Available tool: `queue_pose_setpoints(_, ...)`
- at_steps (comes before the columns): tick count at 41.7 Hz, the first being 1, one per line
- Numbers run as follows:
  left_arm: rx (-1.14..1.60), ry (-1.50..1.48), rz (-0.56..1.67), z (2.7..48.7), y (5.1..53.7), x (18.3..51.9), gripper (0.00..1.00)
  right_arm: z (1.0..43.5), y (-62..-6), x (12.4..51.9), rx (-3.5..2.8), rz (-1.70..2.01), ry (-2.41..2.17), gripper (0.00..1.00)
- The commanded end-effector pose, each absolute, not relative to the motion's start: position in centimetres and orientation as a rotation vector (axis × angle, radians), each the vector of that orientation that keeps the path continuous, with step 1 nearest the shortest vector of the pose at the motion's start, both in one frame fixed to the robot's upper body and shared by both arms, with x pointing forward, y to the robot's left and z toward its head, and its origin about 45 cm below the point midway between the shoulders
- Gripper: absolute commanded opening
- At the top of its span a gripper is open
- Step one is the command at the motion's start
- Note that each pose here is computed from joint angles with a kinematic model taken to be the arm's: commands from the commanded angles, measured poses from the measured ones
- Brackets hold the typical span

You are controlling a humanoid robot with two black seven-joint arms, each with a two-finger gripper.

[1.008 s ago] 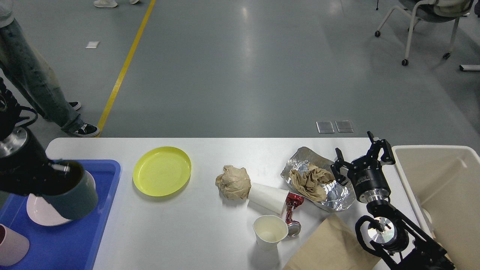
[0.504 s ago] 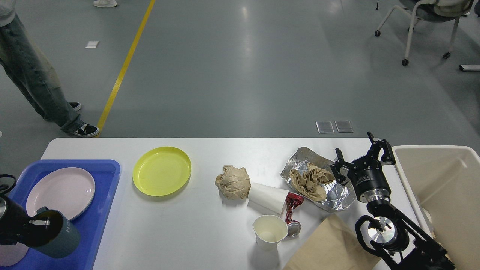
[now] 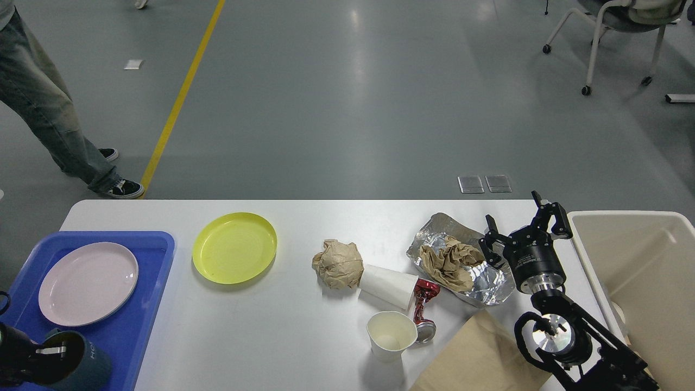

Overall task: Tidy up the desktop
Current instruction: 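Lift the dark green mug and lower it onto the blue tray, then release the green mug and raise the left gripper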

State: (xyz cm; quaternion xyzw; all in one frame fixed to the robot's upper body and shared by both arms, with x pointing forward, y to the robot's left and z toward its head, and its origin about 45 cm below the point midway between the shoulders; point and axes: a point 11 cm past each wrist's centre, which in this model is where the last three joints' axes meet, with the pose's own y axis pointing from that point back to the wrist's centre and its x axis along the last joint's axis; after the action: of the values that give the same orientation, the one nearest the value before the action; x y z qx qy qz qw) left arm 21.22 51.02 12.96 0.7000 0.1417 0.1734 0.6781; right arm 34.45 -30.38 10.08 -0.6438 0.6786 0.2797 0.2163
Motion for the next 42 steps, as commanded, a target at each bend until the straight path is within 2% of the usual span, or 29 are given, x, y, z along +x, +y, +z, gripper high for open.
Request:
queue_pose_setpoints(1, 1.575, 0.325, 0.389, 12.8, 51.2, 21.0, 0.01, 10.1, -30.4, 34.5, -1.784, 0.775, 1.881, 1.00)
queue_pose_setpoints(6, 1.576, 0.330, 0.397, 12.8, 51.3, 21.1, 0.02, 10.1, -30.4, 34.5, -1.784, 0.775, 1.881, 1.00)
queue_pose_setpoints(8, 1.577, 0.327, 0.401, 12.7, 51.3, 21.2, 0.08, 10.1, -30.4, 34.5, -1.784, 0.775, 1.881, 1.00)
queue_pose_setpoints(15, 1.537, 0.345, 0.477, 12.8, 51.0, 21.8, 0.45, 10.1, -30.4, 34.5, -1.784, 0.775, 1.881, 1.00)
queue_pose_setpoints(18, 1.519, 0.352, 0.518, 12.7, 50.8, 22.1, 0.66, 10.1, -30.4, 34.5, -1.784, 0.775, 1.881, 1.00)
queue_pose_setpoints(22, 1.510, 0.368, 0.541, 12.8, 50.9, 22.0, 0.82, 10.1, -30.4, 34.5, -1.784, 0.775, 1.881, 1.00)
queue_pose_setpoints(30, 1.523, 0.386, 0.529, 12.8, 51.2, 21.5, 0.94, 10.1, -30.4, 34.5, -1.784, 0.775, 1.881, 1.00)
queue_pose_setpoints(42, 1.524, 0.380, 0.536, 13.0, 51.2, 21.8, 0.96, 10.1, -30.4, 34.5, -1.784, 0.775, 1.881, 1.00)
